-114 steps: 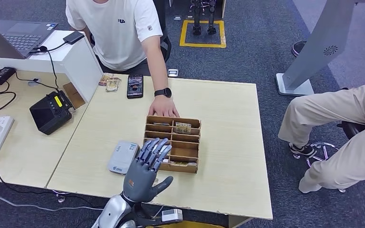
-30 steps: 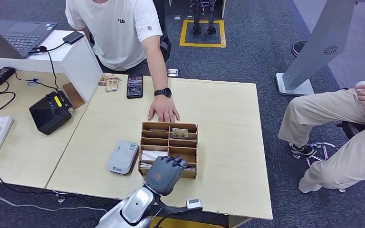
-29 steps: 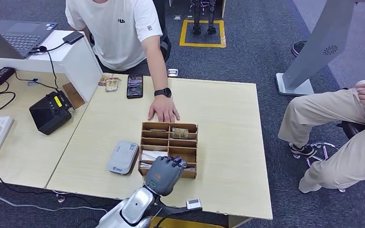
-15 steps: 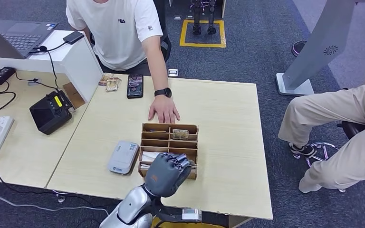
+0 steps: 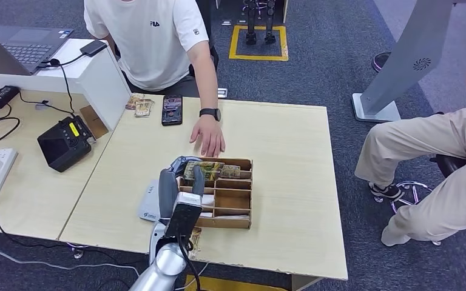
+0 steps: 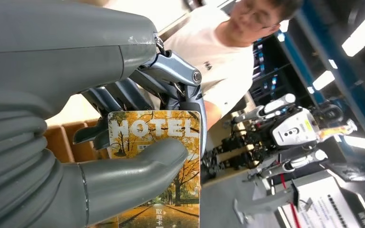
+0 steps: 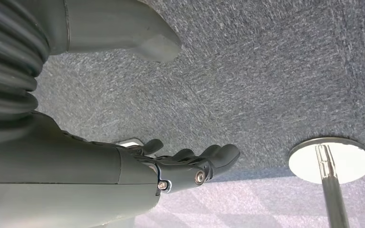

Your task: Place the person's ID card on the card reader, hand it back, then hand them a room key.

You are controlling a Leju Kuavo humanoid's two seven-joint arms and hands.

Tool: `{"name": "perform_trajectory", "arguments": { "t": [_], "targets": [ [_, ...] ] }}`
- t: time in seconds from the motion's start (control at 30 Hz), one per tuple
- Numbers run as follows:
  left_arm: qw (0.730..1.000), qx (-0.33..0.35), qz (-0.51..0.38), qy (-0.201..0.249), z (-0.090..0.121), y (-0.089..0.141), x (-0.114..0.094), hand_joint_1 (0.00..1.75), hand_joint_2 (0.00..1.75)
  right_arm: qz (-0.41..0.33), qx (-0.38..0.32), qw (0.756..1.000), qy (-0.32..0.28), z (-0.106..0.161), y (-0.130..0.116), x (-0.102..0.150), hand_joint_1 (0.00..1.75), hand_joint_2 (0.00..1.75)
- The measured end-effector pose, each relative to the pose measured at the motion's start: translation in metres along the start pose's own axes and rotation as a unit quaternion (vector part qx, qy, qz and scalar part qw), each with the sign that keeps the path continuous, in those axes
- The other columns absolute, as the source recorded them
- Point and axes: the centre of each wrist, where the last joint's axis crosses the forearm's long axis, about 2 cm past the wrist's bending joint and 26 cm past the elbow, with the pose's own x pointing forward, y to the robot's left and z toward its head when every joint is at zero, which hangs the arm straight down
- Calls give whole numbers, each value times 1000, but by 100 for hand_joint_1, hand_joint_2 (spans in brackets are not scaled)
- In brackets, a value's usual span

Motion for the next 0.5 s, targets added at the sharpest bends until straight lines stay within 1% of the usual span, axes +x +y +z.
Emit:
{"name": "perform_trajectory", "arguments": {
  "t": [0.1,0.3,0.4,0.5],
  "targets": [
    [999,8,44,8,-22,1,6,175,175,2,0,1000,-2,0,0,0,0,175],
    [994,9,110,16,-75,4,17,175,175,12,2,1000,-13,-1,-1,1,0,175],
    [993,10,117,25,-97,5,18,175,175,15,3,1000,-19,-1,-1,1,0,175],
    [994,19,99,29,-115,6,16,175,175,17,4,1000,-26,-2,-1,2,0,175]
  ]
}}
